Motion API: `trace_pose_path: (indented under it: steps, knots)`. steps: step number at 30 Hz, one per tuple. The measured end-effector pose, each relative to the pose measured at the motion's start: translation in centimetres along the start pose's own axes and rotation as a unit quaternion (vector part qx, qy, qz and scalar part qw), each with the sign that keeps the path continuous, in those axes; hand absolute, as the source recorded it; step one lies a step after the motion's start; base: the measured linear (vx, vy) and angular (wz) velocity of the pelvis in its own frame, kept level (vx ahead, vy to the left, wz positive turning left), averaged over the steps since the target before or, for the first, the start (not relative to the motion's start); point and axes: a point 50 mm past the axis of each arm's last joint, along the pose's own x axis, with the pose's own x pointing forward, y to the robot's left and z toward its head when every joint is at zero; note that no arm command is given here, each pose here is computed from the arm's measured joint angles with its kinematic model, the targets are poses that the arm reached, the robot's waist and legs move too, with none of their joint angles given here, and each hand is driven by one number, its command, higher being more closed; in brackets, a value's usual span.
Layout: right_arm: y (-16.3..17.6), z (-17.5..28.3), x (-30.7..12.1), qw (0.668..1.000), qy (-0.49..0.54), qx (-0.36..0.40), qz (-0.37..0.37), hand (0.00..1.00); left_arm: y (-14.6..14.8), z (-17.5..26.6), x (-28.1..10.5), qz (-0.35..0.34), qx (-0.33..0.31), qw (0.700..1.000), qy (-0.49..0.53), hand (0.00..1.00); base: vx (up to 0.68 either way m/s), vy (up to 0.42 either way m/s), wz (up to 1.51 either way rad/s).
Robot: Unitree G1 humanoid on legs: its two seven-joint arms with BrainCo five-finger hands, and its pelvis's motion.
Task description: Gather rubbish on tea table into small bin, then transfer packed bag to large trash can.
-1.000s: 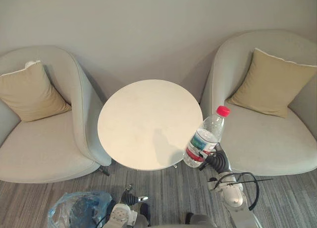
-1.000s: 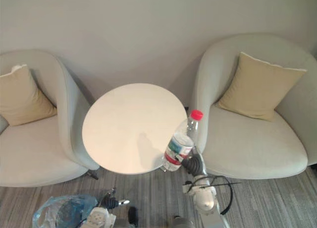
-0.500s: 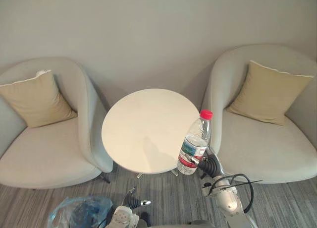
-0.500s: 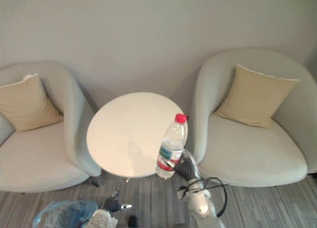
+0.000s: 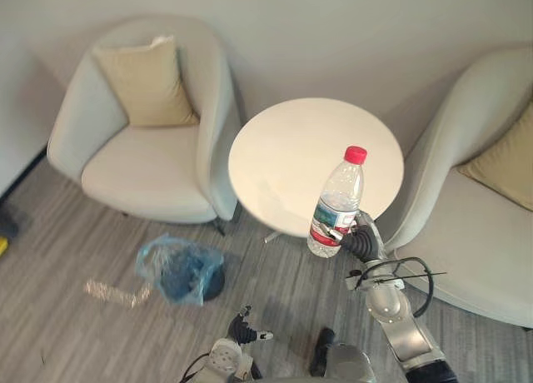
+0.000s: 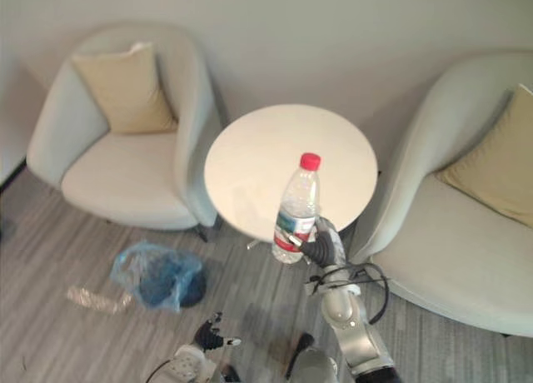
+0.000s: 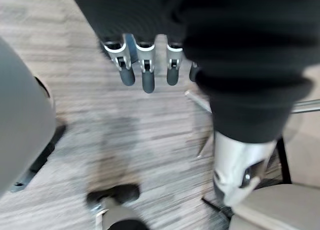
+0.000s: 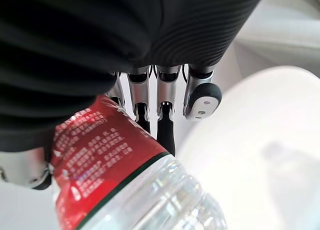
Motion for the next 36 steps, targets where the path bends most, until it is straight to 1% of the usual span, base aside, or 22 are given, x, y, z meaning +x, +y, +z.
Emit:
trace_pose_path:
  steps: [2,9,21,25,26,30,31,36]
  knots:
    - [1.3,-0.3,-0.4,1.0,0.016,0.014,0.015,1.0,0.5,-0.6,-0.1,0.009,-0.004,1.0,0.009,0.0,-0.17,0.081,0.38]
    - [1.7,-3.1,-3.2,0.996,0.088,0.015,0.029,1.0,1.1,-0.9,-0.1,0.02,-0.004,1.0,0.012,0.0,0.0,-0.08,1.08]
    - [2.2,-3.2,-3.5,0.994,0.093,0.025,0.042,1.0,2.0,-0.7,-0.1,0.033,-0.005,0.999,0.006,0.0,0.16,0.022,0.65]
    - [2.2,-4.1,-4.9,0.992,0.116,0.022,0.044,1.0,2.3,-0.7,-0.3,0.042,-0.026,0.999,0.002,0.0,0.09,0.038,0.56]
    - [2.2,-4.0,-4.9,0.992,0.116,0.022,0.044,1.0,2.5,-0.8,-0.3,0.048,-0.038,0.998,0.004,0.0,0.06,0.018,0.2]
    - [2.0,-3.7,-4.2,0.993,0.107,0.023,0.035,1.0,2.9,-0.5,-0.2,0.055,-0.04,0.998,-0.003,0.0,0.04,0.031,0.23]
    - [1.5,-3.9,-4.1,0.994,0.109,0.019,0.025,1.0,2.4,-0.4,-0.2,0.048,-0.039,0.998,-0.004,0.0,0.05,0.073,0.14]
    - [2.2,-2.7,-2.8,0.995,0.087,0.028,0.028,1.0,3.3,-0.3,-0.1,0.056,-0.023,0.998,-0.006,0.0,0.04,0.05,-0.08]
